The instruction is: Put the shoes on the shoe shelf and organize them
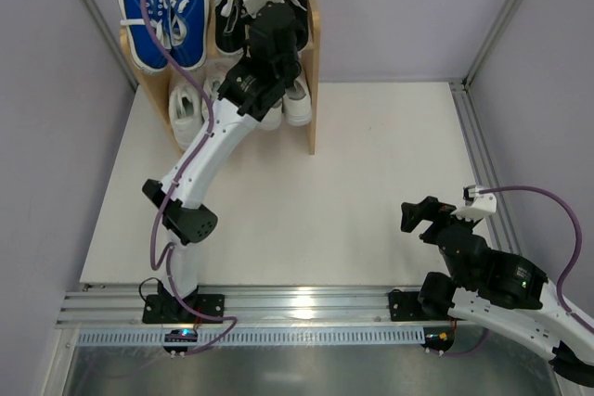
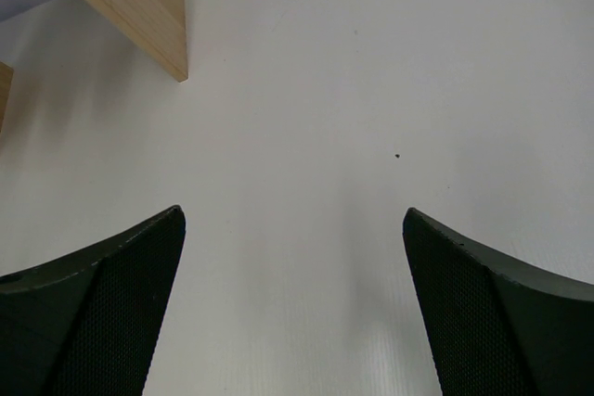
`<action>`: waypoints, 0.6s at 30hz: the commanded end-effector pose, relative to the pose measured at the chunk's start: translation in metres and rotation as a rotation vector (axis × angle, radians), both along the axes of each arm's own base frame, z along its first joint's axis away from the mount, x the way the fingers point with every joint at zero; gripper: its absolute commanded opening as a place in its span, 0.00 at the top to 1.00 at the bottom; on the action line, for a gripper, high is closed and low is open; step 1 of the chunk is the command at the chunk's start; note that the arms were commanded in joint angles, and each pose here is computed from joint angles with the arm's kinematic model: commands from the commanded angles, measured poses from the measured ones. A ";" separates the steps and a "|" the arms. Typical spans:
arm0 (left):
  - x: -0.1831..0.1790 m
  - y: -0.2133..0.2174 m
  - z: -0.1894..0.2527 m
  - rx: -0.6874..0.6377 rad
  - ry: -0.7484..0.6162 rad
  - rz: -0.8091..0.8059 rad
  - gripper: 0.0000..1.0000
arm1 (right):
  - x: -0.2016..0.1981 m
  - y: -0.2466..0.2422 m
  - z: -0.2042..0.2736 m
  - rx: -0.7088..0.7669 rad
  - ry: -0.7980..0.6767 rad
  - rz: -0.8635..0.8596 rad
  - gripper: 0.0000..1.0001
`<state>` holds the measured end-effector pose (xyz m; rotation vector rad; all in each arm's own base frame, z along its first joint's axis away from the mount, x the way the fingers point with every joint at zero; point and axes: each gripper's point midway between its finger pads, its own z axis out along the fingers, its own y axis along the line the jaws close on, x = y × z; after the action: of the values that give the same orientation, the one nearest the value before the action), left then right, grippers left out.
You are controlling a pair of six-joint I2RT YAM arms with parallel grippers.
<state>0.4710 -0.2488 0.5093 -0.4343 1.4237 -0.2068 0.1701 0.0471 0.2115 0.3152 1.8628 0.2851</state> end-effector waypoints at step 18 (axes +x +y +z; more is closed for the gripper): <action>-0.036 0.026 0.094 -0.101 -0.233 -0.051 0.25 | 0.003 0.001 0.004 0.011 -0.020 -0.009 0.00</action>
<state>0.4639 -0.2471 0.5422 -0.4249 1.3362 -0.2781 0.1703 0.0475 0.2104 0.3145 1.8637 0.2838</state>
